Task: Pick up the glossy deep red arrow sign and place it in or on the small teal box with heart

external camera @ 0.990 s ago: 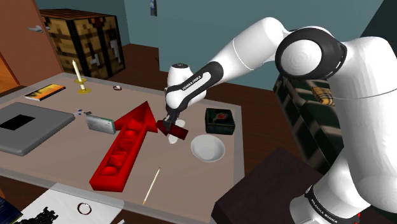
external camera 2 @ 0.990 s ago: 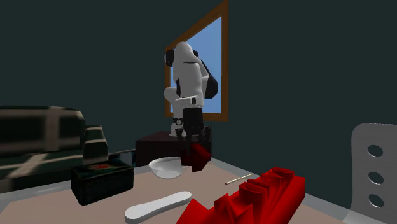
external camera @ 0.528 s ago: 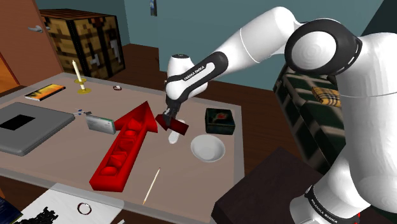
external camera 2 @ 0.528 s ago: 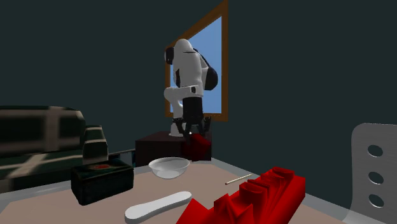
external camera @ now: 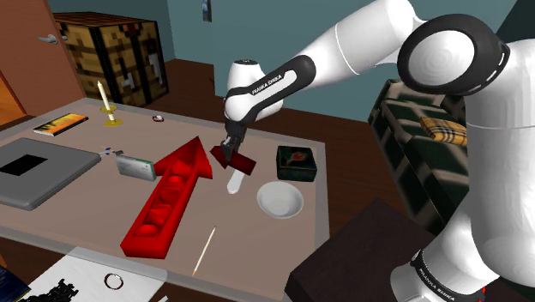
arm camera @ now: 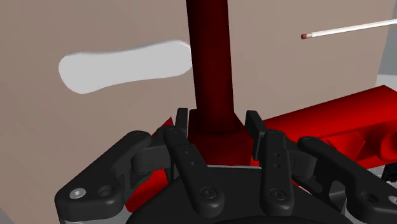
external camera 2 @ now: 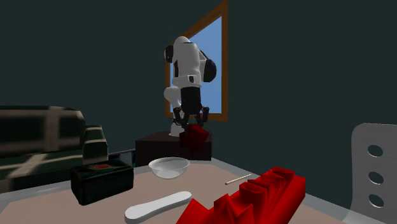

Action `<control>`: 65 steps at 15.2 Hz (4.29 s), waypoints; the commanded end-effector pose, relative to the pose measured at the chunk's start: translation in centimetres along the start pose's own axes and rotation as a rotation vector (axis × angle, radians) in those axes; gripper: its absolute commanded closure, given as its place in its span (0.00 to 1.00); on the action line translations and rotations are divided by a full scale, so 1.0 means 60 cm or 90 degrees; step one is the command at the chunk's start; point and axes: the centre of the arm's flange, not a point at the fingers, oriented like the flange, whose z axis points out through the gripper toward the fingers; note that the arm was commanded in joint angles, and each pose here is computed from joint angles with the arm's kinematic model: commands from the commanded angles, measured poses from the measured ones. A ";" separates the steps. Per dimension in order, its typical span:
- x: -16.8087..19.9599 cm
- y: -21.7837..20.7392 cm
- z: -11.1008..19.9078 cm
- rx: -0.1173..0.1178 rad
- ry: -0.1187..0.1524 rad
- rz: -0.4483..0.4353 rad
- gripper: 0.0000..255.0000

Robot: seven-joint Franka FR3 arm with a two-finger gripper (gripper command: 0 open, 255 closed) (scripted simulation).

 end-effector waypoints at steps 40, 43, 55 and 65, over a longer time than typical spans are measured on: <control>-0.318 0.529 0.019 0.000 0.000 0.000 1.00; -0.321 0.529 0.046 0.000 0.000 0.000 1.00; -0.323 0.529 0.066 0.000 0.000 0.000 0.00; -0.324 0.529 -0.018 0.000 0.000 0.000 0.00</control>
